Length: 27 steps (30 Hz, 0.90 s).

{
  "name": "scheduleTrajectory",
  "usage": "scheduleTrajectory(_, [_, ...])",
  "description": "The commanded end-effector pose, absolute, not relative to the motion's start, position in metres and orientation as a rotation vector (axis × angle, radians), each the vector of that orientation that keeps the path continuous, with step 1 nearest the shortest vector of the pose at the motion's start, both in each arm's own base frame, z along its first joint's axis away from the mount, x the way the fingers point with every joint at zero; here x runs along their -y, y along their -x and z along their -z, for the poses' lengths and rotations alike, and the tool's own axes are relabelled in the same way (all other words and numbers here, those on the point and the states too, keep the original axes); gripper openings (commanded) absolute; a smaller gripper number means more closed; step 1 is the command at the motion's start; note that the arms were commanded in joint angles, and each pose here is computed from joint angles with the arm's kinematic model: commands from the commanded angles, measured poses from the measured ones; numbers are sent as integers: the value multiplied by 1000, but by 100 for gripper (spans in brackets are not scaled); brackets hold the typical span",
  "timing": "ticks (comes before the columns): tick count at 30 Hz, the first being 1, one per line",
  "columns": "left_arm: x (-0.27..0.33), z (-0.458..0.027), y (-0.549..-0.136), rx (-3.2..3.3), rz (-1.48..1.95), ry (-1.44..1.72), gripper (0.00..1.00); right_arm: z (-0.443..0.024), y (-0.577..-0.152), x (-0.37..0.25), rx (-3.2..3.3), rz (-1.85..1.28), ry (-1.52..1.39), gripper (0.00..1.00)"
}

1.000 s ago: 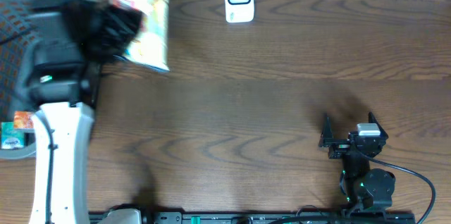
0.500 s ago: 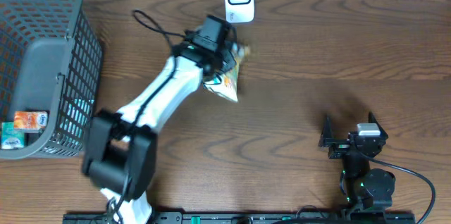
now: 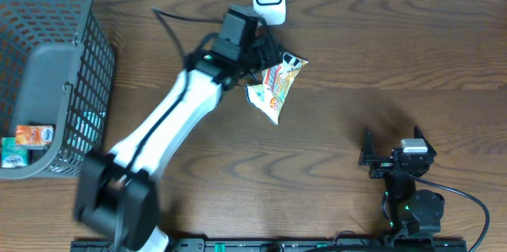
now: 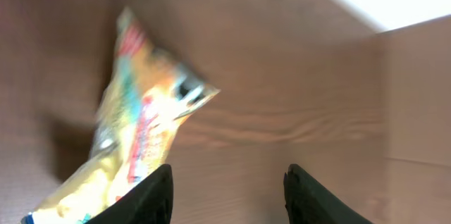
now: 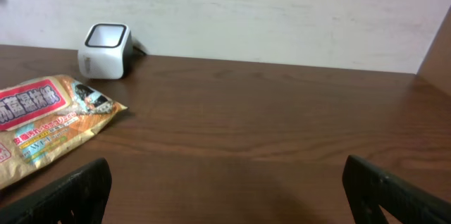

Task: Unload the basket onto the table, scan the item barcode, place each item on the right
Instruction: 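Lift the bag out and drop it on the table near the scanner, then reach the left gripper back into the basket and grasp an orange packet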

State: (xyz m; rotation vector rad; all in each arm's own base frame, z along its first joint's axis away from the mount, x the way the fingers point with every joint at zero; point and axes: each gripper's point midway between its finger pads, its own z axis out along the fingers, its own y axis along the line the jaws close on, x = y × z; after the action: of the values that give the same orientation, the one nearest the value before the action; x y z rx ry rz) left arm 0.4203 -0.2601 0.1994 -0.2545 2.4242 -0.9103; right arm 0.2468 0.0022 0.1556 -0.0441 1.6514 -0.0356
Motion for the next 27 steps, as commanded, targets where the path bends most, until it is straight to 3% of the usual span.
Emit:
scheduleTrajectory(1, [234, -291, -414, -2187, 873, 98, 52, -155, -247, -5, -1650, 34, 60, 99])
scheduleTrajectory(6, [141, -406, -389, -1840, 600, 136, 60, -155, -247, -5, -1650, 34, 60, 99])
scheduleTrajectory(11, [51, -464, -357, -1627, 332, 309, 65, -155, -247, -5, -1650, 34, 60, 99])
scheduleTrajectory(16, [-16, -486, -335, -1516, 186, 468, 65, -155, -247, -5, -1650, 34, 60, 99])
scheduleTrajectory(27, [-112, -468, -334, -1486, -47, 689, 65, -155, -247, -5, -1650, 34, 60, 99])
